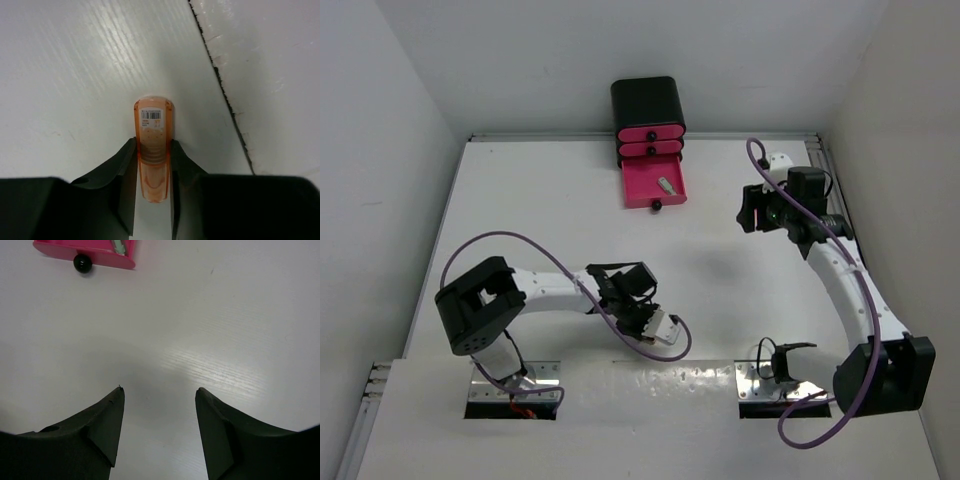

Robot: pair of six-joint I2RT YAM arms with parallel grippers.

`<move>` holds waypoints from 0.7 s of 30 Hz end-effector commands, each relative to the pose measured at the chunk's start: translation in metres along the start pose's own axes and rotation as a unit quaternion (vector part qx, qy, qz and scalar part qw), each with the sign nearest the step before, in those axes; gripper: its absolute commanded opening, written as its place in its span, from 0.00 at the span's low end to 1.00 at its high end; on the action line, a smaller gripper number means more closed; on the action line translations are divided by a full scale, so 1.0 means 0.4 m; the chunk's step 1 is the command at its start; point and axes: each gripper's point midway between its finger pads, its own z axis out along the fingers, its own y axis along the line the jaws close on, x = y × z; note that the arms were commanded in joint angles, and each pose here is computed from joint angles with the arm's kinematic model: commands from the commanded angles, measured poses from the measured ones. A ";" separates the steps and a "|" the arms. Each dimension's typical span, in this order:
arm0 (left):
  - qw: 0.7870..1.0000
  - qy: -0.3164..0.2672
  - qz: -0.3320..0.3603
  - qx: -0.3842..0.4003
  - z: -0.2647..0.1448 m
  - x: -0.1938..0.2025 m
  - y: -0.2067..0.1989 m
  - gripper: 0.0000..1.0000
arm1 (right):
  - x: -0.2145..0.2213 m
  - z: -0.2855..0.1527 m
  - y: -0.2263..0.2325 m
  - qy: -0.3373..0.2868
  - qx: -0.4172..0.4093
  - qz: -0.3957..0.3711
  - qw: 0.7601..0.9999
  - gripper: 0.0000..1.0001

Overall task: Sort the stationery into containers
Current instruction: Pick up the stationery from the corner of the board, then place the stationery in the drawer.

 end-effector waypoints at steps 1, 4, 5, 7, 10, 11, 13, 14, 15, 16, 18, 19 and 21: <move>0.999 0.028 0.012 -0.022 -0.002 0.013 0.042 0.21 | -0.020 -0.001 -0.008 -0.015 0.000 -0.006 1.000 0.58; 0.999 0.024 -0.003 -0.040 -0.029 0.014 0.111 0.09 | -0.026 0.008 -0.019 -0.016 0.003 -0.001 1.000 0.58; 0.998 0.024 -0.015 -0.051 -0.051 0.029 0.144 0.07 | -0.036 0.009 -0.024 -0.020 0.005 0.000 1.000 0.58; 0.995 0.007 -0.021 -0.093 -0.098 0.001 0.245 0.04 | -0.038 0.018 -0.031 -0.018 0.007 0.002 1.000 0.58; 0.982 -0.024 -0.064 -0.178 -0.226 0.008 0.457 0.03 | -0.048 0.030 -0.044 -0.019 0.010 0.004 1.000 0.58; 0.976 -0.034 -0.078 -0.199 -0.262 0.004 0.509 0.02 | -0.052 0.037 -0.051 -0.017 0.013 0.005 1.000 0.58; 0.963 -0.049 -0.097 -0.246 -0.348 0.001 0.644 0.01 | -0.057 0.047 -0.058 -0.018 0.015 0.012 1.000 0.58; 0.957 -0.055 -0.102 -0.264 -0.380 -0.001 0.690 0.00 | -0.060 0.051 -0.059 -0.018 0.015 0.012 1.000 0.58; 0.948 -0.062 -0.107 -0.292 -0.418 -0.007 0.766 0.00 | -0.058 0.058 -0.059 -0.016 0.014 0.014 1.000 0.58; 0.938 -0.068 -0.133 -0.312 -0.452 0.021 0.805 0.00 | -0.058 0.070 -0.064 -0.013 0.014 0.017 1.000 0.58; 0.920 -0.082 -0.146 -0.355 -0.518 0.049 0.900 0.00 | -0.058 0.088 -0.068 -0.010 0.013 0.021 1.000 0.58; 0.911 -0.090 -0.165 -0.367 -0.530 0.061 0.923 0.00 | -0.067 0.092 -0.068 -0.013 0.012 0.022 1.000 0.58; 0.892 -0.110 -0.176 -0.402 -0.575 0.082 0.989 0.00 | -0.075 0.103 -0.075 -0.017 0.014 0.026 0.999 0.57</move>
